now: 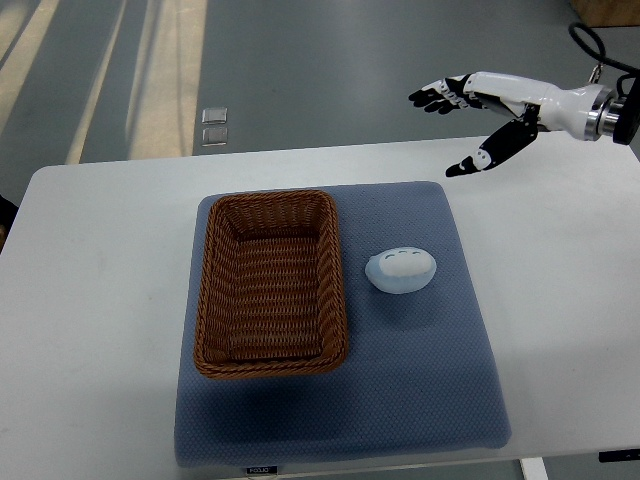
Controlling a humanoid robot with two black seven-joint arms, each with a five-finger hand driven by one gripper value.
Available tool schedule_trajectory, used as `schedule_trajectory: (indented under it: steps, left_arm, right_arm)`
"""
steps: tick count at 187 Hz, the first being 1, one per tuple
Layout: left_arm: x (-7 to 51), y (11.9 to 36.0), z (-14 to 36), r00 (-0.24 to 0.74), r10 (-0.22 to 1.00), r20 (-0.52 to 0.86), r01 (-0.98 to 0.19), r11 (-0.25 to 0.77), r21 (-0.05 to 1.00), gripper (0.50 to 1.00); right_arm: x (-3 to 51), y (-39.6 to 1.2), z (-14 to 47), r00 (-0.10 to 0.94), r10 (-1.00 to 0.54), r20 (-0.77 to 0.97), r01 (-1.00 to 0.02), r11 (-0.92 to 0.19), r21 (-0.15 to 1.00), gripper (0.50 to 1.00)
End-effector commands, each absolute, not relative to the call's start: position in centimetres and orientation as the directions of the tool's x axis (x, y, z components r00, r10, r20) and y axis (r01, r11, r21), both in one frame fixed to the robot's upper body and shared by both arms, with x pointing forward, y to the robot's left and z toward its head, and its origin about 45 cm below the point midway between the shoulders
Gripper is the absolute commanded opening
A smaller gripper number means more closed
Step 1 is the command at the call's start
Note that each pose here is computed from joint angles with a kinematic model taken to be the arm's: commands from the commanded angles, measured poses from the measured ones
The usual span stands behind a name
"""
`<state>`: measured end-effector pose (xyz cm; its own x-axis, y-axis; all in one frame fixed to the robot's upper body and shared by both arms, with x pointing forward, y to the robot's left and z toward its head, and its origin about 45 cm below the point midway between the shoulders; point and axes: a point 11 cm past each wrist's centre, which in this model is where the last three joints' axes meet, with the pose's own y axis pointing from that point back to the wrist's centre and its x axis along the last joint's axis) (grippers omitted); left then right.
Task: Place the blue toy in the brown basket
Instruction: 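Swing the right hand over the mat toward the blue plush toy, then lower the right hand onto the blue plush toy and close fingers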
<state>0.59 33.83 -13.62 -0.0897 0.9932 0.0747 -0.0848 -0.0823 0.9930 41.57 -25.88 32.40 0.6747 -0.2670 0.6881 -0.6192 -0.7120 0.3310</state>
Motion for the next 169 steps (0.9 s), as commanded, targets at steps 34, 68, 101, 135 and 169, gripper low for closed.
schedule_trajectory:
  steps: [34, 68, 101, 135, 169]
  left_arm:
    - [0.5, 33.8, -13.6, -0.09, 0.993, 0.075, -0.084, -0.082, 0.993, 1.0]
    - [0.5, 33.8, -13.6, -0.09, 0.993, 0.075, -0.084, -0.082, 0.993, 1.0]
    - [0.6, 33.8, -13.6, -0.089, 0.993, 0.075, -0.086, -0.082, 0.993, 1.0]
    - [0.5, 33.8, -13.6, -0.09, 0.993, 0.075, -0.084, -0.082, 0.993, 1.0]
    - [0.5, 33.8, -13.6, -0.09, 0.993, 0.075, -0.084, -0.082, 0.993, 1.0]
  right_arm:
    - [40.2, -23.7, 29.0, 0.74, -0.08, 0.668, -0.511, -0.713, 0.48, 0.911]
    - [39.4, -21.6, 26.0, 0.768, -0.015, 0.641, -0.463, -0.703, 0.539, 0.909]
    - [38.6, -20.2, 22.8, 0.786, 0.028, 0.617, -0.435, -0.683, 0.586, 0.909]
    - [38.9, -20.7, 20.6, 0.78, 0.073, 0.621, -0.452, -0.621, 0.641, 0.905]
    - [38.9, -20.5, 20.6, 0.778, 0.079, 0.623, -0.453, -0.616, 0.645, 0.903]
